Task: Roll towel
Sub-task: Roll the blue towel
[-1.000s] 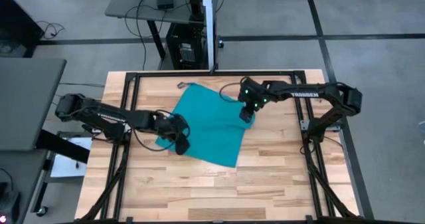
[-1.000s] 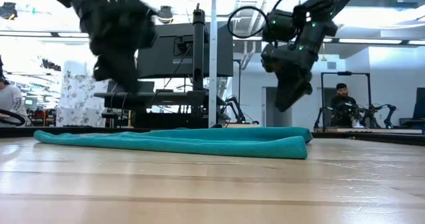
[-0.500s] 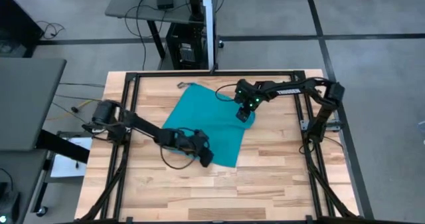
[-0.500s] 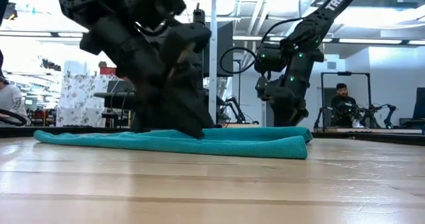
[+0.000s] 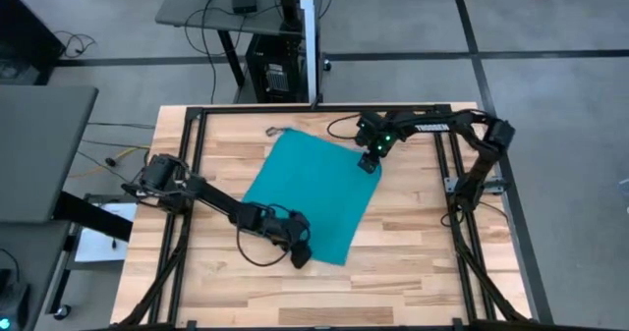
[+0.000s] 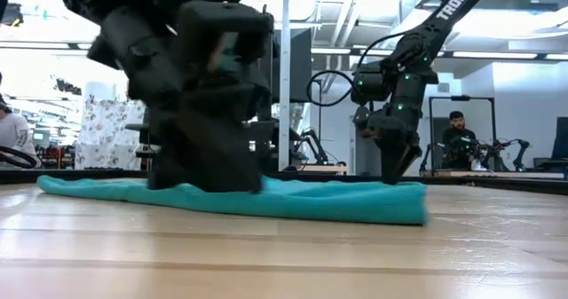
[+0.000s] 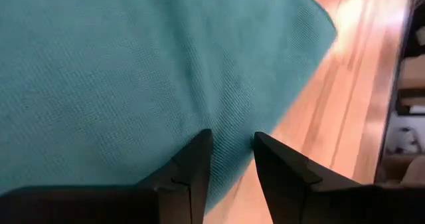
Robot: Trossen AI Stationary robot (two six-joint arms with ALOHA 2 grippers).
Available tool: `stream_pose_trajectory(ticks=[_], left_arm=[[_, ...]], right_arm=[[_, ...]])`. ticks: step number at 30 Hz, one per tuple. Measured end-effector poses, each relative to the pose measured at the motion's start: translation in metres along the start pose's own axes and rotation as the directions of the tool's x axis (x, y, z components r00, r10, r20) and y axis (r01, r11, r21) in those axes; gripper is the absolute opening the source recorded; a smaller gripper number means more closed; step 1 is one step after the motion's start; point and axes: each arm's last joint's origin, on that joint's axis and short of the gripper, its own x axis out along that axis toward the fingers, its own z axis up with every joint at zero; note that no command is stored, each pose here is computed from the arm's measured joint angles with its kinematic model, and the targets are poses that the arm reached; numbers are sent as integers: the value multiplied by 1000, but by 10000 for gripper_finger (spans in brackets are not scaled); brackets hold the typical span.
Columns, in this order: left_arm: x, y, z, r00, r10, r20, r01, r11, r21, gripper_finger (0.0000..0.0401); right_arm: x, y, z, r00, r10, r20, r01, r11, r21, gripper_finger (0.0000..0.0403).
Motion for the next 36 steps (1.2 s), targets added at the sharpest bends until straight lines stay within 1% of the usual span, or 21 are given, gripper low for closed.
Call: stream_pose_trajectory(ticks=[4,5,6,9,11,14,16,17,19,23,25,27,29,33,36], left_arm=[[-33,-11,5,1000,0,3,0,1000,0,102],[-40,-12,5,1000,12,-3,-12,1000,0,102],[-48,-12,3,999,35,-18,-35,999,2,102],[-69,-5,-6,983,165,-76,-163,986,28,102],[-87,1,-12,956,279,-92,-276,960,44,102],[-110,12,-22,882,465,-78,-462,885,46,102],[-122,21,-25,859,511,-36,-510,860,25,102],[-126,27,-26,857,515,-22,-515,857,6,102],[-128,40,-31,867,499,-19,-499,867,-13,102],[-120,71,-47,887,461,-31,-462,887,-31,102],[-117,88,-52,876,480,-37,-481,875,-50,102],[-118,98,-53,875,483,-40,-485,872,-62,102],[-119,104,-52,875,482,-53,-483,875,-18,102],[-123,110,-48,875,476,-86,-462,875,143,102],[-125,117,-41,874,472,-118,-445,873,198,102]], right_arm=[[-20,9,-1,999,16,50,-15,1000,-27,147],[-24,11,-2,998,21,63,-19,999,-31,147],[-28,14,-3,997,24,71,-22,999,-33,147],[-37,23,-4,995,34,95,-31,999,-28,147],[-36,32,-5,995,45,90,-41,998,-43,147],[-27,48,-6,996,67,66,-61,994,-92,147],[-18,58,-5,995,78,61,-71,991,-114,147],[-13,62,-5,996,80,49,-74,991,-110,147],[-4,66,-6,997,77,28,-74,994,-78,147],[15,72,-12,996,62,-60,-62,998,-12,147],[22,77,-14,994,57,-88,-55,998,15,147],[25,83,-17,992,56,-110,-51,998,44,147],[26,90,-21,989,54,-134,-45,997,68,147],[27,110,-31,986,51,-158,-34,993,110,147],[29,129,-40,983,57,-172,-36,992,124,147]])
